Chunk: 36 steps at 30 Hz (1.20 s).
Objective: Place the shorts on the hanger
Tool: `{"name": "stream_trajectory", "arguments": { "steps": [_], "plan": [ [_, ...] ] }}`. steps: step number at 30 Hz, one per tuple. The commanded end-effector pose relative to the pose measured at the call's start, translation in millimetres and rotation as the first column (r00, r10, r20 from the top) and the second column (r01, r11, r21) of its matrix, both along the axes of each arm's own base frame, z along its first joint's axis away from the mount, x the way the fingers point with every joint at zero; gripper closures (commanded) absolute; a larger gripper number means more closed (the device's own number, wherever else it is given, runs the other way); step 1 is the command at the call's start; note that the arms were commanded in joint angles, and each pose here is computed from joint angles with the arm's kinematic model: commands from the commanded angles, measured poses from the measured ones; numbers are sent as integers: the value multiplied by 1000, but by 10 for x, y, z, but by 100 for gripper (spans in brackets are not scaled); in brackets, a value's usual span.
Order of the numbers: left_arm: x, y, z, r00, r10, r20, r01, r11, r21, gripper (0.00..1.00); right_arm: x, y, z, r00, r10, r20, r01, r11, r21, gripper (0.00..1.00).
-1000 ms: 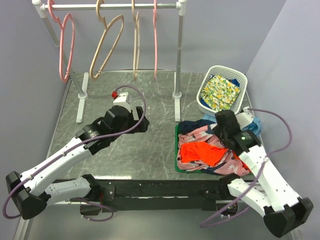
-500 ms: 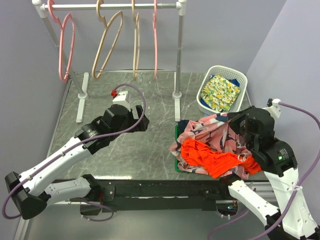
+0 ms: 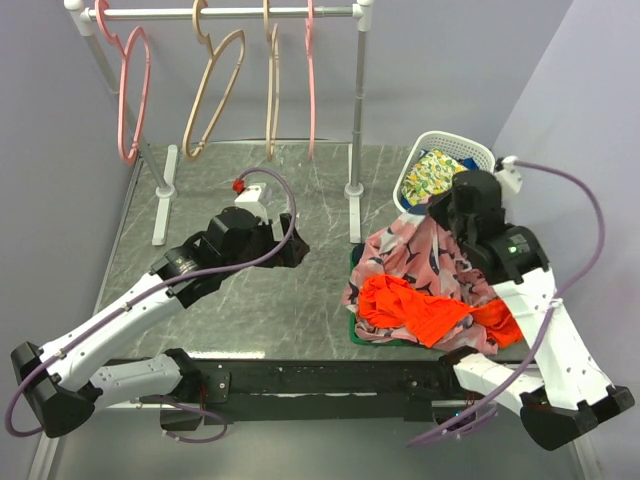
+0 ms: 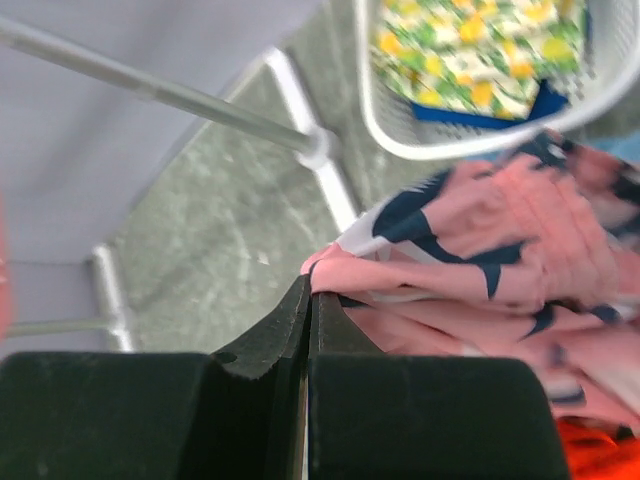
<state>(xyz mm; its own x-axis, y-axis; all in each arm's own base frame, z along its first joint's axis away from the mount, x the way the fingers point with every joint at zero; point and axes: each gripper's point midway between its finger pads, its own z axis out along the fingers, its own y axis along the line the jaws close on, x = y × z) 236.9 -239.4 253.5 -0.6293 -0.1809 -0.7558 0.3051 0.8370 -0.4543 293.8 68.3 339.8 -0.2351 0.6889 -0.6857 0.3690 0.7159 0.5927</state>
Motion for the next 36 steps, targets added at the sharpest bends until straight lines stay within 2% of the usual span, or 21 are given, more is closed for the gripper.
{"name": "stream_trajectory", "arguments": {
  "steps": [1, 3, 5, 6, 7, 8, 10, 11, 14, 18, 20, 21, 22, 24, 28, 29, 31, 32, 36],
  "plan": [
    [-230, -506, 278, 976, -212, 49, 217, 963, -158, 2, 13, -61, -204, 998, -51, 27, 50, 998, 32, 100],
    [-410, -850, 250, 959, -282, 32, 282, 940, -190, 1, -13, -116, -301, 997, -73, -2, 73, 997, 7, 100],
    [-555, -1179, 91, 942, -337, -6, 330, 928, -173, 4, -95, -161, -479, 996, -81, -43, 80, 997, -12, 89],
    [-693, -1378, 176, 932, -362, 16, 359, 916, -177, 5, -135, -182, -559, 995, -88, -55, 87, 996, -16, 87],
    [-695, -1488, 134, 935, -354, 16, 352, 922, -162, 10, -242, -230, -728, 992, -101, -80, 100, 995, -15, 82],
    [-691, -1650, -100, 935, -353, -30, 347, 929, -127, 12, -297, -252, -804, 991, -105, -86, 104, 995, -12, 78],
    [-733, -1896, -154, 932, -362, -37, 355, 926, -127, 17, -443, -262, -1053, 989, -96, -113, 98, 995, 8, 78],
    [-692, -2018, -395, 938, -339, -75, 332, 939, -93, 17, -481, -258, -1118, 988, -92, -120, 95, 995, 18, 78],
    [-697, -2346, -427, 933, -351, -74, 343, 934, -104, 10, -604, -264, -1382, 982, -86, -167, 91, 996, 25, 78],
    [-650, -2506, -642, 945, -309, -110, 305, 951, -57, 16, -686, -320, -1510, 975, -105, -198, 108, 994, 6, 77],
    [-628, -2526, -791, 949, -288, -129, 287, 957, -28, 35, -698, -353, -1512, 974, -120, -192, 122, 993, 2, 77],
    [-640, -2550, -798, 946, -297, -131, 295, 955, -35, 42, -706, -355, -1536, 974, -121, -193, 124, 992, 2, 77],
    [-651, -2566, -799, 943, -307, -131, 305, 952, -37, 62, -714, -372, -1547, 972, -130, -193, 133, 991, 2, 77],
    [-677, -2553, -674, 942, -310, -127, 305, 951, -54, 99, -730, -374, -1594, 970, -135, -203, 138, 990, 5, 77],
    [-708, -2345, 14, 944, -329, -10, 326, 939, -113, 99, -728, -353, -1628, 969, -135, -207, 143, 989, 23, 77],
    [-730, -2229, 354, 944, -327, 41, 329, 931, -157, 99, -725, -353, -1639, 968, -139, -208, 148, 989, 26, 77],
    [-717, -2069, 579, 946, -313, 83, 322, 936, -143, 99, -717, -326, -1671, 967, -134, -217, 146, 989, 39, 79],
    [-722, -1992, 825, 946, -303, 116, 320, 932, -171, 99, -709, -315, -1682, 967, -130, -217, 143, 989, 43, 79],
    [-757, -1756, 1245, 942, -288, 175, 321, 925, -204, 99, -662, -218, -1676, 970, -101, -221, 121, 989, 80, 81]
  ]
}}
